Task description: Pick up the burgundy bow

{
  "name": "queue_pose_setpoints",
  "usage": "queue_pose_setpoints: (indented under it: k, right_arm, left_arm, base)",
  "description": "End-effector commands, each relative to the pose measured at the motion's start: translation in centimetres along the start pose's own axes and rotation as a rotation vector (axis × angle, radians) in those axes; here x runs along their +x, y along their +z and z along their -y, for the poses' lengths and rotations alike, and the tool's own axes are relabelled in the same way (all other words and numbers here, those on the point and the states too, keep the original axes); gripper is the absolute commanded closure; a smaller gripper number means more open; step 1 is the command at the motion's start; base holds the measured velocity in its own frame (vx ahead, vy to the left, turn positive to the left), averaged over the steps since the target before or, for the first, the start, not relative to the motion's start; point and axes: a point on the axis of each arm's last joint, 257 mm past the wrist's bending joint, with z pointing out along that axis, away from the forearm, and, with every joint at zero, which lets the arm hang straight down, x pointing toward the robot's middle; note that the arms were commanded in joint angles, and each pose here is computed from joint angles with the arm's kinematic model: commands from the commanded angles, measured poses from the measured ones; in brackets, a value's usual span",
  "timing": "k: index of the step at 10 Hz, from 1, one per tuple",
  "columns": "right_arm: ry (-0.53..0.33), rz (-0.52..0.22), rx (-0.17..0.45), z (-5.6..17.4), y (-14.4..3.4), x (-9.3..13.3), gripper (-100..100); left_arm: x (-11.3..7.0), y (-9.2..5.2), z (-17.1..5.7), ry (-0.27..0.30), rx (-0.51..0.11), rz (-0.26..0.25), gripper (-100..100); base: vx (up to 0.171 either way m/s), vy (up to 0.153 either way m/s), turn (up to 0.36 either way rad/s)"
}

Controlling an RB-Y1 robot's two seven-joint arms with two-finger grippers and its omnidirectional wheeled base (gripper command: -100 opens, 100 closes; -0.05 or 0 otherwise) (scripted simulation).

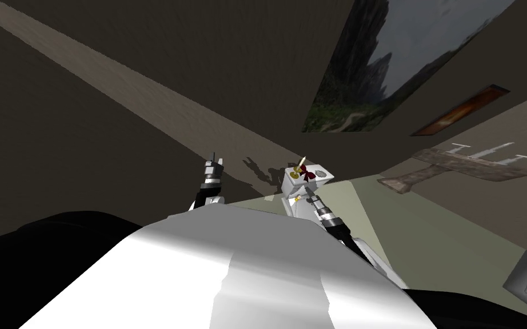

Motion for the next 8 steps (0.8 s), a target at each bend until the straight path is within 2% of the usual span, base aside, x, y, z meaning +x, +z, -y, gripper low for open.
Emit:
queue_pose_setpoints:
  k: [1, 2, 3, 4, 5, 6, 7, 8]
  right_arm:
    - [-0.051, -0.048, 0.039, 2.1, -1.3, 0.2, -100]
    - [-0.073, -0.070, 0.037, 2.2, -1.3, 0.1, -100]
    - [-0.111, -0.105, 0.072, 3.9, -2.4, 0.3, -100]
    - [-0.131, -0.124, 0.070, 3.9, -2.4, 0.1, -100]
    - [-0.169, -0.158, 0.105, 5.6, -3.6, 0.2, -100]
    - [-0.194, -0.182, 0.101, 5.7, -3.6, -0.1, -100]
    - [-0.238, -0.220, 0.133, 7.3, -4.8, -0.3, -100]
    - [-0.258, -0.240, 0.130, 7.3, -4.8, -0.5, -100]
  left_arm:
    - [0.0, 0.0, 0.0, 0.000, 0.000, 0.000, 0]
    - [0.0, 0.0, 0.0, 0.000, 0.000, 0.000, 0]
    - [0.0, 0.0, 0.0, 0.000, 0.000, 0.000, 0]
    - [0.0, 0.0, 0.0, 0.000, 0.000, 0.000, 0]
    - [0.0, 0.0, 0.0, 0.000, 0.000, 0.000, 0]
    - [0.0, 0.0, 0.0, 0.000, 0.000, 0.000, 0]
    - [0.0, 0.0, 0.0, 0.000, 0.000, 0.000, 0]
    - [0.0, 0.0, 0.0, 0.000, 0.000, 0.000, 0]
  base:
    - [-0.009, 0.038, 0.093]
    - [-0.011, 0.033, 0.053]
    - [-0.012, 0.041, 0.100]
    - [-0.010, 0.031, 0.042]
    - [-0.008, 0.037, 0.091]
    - [-0.004, 0.031, 0.042]
    - [0.001, 0.042, 0.096]
    - [0.006, 0.034, 0.043]
